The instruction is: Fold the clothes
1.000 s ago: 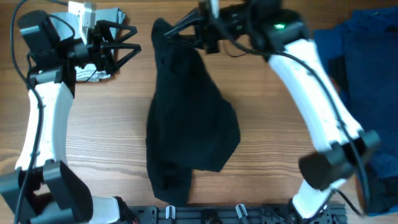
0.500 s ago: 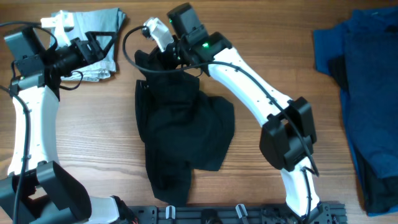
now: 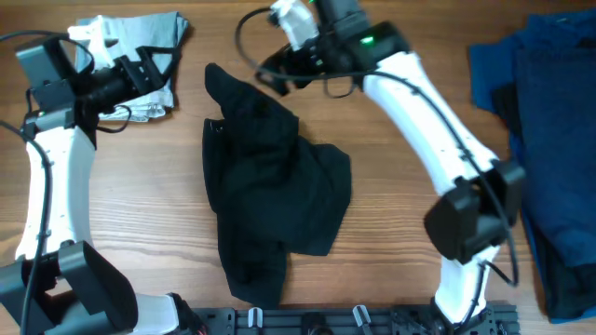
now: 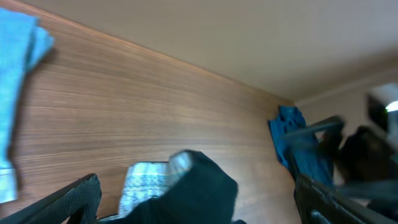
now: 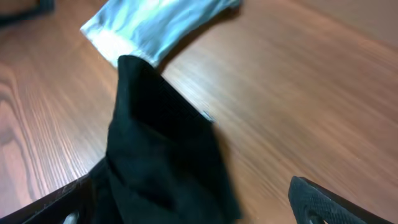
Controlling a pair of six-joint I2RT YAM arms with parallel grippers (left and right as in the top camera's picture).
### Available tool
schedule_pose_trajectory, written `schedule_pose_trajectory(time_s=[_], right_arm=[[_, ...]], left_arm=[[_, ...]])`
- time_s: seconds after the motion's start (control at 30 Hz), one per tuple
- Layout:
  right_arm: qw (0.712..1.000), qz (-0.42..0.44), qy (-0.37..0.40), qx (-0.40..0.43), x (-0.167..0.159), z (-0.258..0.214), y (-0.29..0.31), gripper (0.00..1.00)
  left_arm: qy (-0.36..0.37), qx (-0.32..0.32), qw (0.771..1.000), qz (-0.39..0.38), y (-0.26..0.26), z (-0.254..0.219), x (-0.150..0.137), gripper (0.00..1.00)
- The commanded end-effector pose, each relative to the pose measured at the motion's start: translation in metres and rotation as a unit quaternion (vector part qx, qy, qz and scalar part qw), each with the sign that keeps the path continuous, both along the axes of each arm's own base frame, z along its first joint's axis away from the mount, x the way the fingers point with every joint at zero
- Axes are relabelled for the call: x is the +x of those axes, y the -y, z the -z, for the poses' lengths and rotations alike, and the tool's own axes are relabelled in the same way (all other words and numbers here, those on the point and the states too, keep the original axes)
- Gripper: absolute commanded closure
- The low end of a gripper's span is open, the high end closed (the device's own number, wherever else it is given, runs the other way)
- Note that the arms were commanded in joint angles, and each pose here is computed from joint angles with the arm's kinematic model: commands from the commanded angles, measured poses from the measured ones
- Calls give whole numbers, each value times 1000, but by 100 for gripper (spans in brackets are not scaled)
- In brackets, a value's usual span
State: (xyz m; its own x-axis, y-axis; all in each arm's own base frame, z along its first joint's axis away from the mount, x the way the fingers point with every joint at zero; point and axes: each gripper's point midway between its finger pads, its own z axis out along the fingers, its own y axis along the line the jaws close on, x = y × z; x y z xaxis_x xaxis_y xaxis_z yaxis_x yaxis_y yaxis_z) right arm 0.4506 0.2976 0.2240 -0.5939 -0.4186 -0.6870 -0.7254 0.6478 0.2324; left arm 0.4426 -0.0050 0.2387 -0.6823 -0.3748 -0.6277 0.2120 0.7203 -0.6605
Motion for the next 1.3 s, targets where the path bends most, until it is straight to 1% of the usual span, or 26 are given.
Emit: schedule_pose_trajectory(time_s=[0.0, 0.07, 0.1, 0.13, 0.17, 0.27, 0.33, 0.43, 0.53, 0.6, 0.63, 0.67, 0.73, 0.8, 0.87, 0.9, 0.93, 0.97, 1.0, 1.1, 1.17, 1.27], right_arm=[[997, 59, -39, -9, 5, -4, 48, 0], [992, 91, -82, -21, 3, 8, 76, 0], [986, 113, -115, -32, -1, 17, 100, 1], [984, 122, -126, -35, -2, 20, 110, 1], [980, 133, -140, -39, -4, 24, 121, 0], [976, 142, -158, -45, -8, 28, 133, 1], [975, 144, -165, -48, -11, 29, 135, 1], [974, 143, -167, -48, -12, 29, 135, 1], [973, 145, -172, -53, -14, 31, 136, 1], [969, 156, -178, -73, -17, 35, 143, 1], [963, 167, -188, -97, -22, 41, 152, 1], [953, 185, -211, -117, -32, 46, 160, 0], [946, 188, -230, -128, -41, 49, 163, 3], [942, 183, -248, -132, -50, 52, 162, 22], [938, 175, -263, -142, -59, 61, 158, 50], [935, 169, -272, -151, -65, 70, 157, 66], [932, 165, -280, -159, -70, 78, 156, 80], [926, 160, -293, -174, -79, 96, 155, 94], [923, 159, -299, -184, -84, 108, 156, 96], [915, 159, -319, -191, -96, 145, 159, 96], [914, 148, -334, -178, -107, 168, 154, 96], [924, 106, -342, -134, -118, 185, 138, 96]], left_arm=[[-25, 14, 1000, -5, 31, 8, 6, 1], [-32, 57, 997, -31, 38, 17, 12, 1], [-33, 102, 993, -56, 45, 25, 19, 1], [-29, 124, 990, -66, 49, 28, 22, 1], [-17, 163, 983, -81, 53, 32, 29, 0], [-2, 211, 972, -105, 63, 45, 45, 0], [0, 223, 969, -107, 72, 61, 56, 0], [-10, 224, 969, -101, 80, 99, 74, 0], [-35, 230, 968, -95, 80, 142, 82, 0], [-54, 234, 966, -91, 80, 161, 81, 0], [-65, 241, 964, -92, 78, 168, 78, 0], [-56, 243, 964, -94, 77, 160, 79, 0], [-41, 239, 965, -99, 76, 143, 80, 0], [-16, 233, 967, -106, 75, 115, 80, 0], [19, 223, 968, -117, 72, 76, 78, 0], [34, 215, 968, -124, 71, 56, 74, 0], [45, 213, 968, -128, 69, 41, 70, 0], [57, 210, 967, -135, 64, 20, 63, 0], [64, 208, 966, -142, 58, 5, 57, 0], [69, 207, 963, -160, 40, -22, 38, 0], [61, 209, 960, -175, 23, -29, 28, 0], [38, 213, 956, -196, 0, -24, 21, 0]])
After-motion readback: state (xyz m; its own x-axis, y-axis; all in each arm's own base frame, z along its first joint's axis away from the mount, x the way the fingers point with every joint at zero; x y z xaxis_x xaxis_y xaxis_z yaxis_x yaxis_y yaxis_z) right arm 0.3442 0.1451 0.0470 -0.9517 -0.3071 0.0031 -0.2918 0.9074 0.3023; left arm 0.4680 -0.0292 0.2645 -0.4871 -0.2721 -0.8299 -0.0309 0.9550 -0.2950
